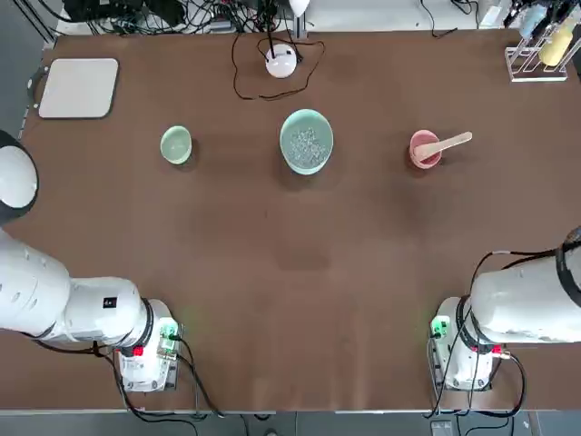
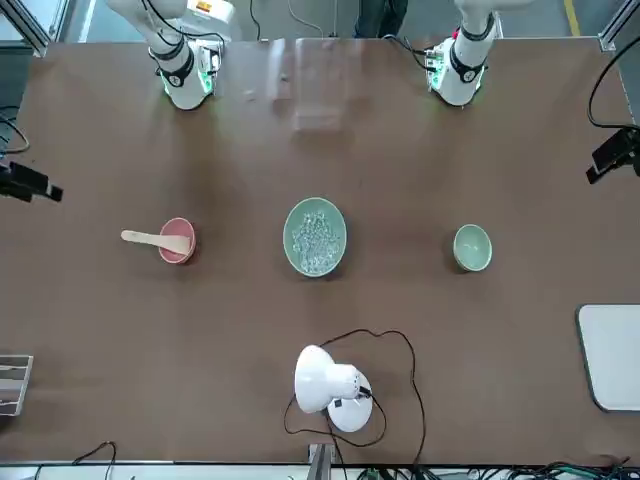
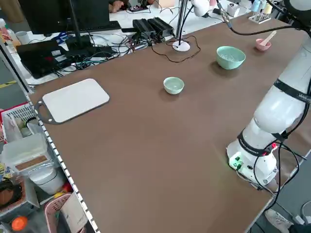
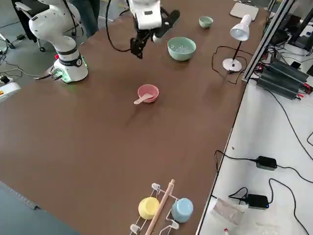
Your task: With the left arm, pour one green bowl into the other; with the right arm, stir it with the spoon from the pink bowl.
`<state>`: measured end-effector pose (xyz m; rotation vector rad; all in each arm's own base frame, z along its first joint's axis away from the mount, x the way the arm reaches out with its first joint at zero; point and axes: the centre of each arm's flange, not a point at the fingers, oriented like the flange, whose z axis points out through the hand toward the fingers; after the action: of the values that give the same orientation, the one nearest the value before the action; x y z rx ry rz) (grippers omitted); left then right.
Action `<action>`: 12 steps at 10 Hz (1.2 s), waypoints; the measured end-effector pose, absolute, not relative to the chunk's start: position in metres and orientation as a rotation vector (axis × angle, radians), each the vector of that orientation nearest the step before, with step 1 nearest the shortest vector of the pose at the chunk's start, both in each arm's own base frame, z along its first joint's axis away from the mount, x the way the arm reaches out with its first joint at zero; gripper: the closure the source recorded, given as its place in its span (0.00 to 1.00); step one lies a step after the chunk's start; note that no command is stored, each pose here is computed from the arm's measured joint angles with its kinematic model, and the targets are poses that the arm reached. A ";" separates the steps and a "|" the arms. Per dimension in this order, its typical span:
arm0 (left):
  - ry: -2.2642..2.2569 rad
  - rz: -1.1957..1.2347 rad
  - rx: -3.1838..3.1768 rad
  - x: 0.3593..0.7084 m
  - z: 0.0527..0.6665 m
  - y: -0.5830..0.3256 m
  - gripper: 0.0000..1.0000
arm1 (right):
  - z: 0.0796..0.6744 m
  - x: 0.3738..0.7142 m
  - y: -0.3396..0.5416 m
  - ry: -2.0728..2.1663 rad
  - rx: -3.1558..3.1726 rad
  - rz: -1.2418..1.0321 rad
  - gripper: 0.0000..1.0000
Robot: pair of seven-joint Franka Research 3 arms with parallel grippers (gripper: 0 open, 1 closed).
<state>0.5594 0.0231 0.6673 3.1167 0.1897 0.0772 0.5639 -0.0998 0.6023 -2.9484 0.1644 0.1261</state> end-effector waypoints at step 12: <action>0.184 0.069 3.117 0.561 0.665 0.022 0.00 | 0.630 0.505 -0.006 0.178 -3.095 -0.033 0.00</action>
<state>0.5606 0.0220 0.6645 3.1173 0.1840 0.0690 0.5051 -0.0062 0.6298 -3.0951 0.1776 -0.0325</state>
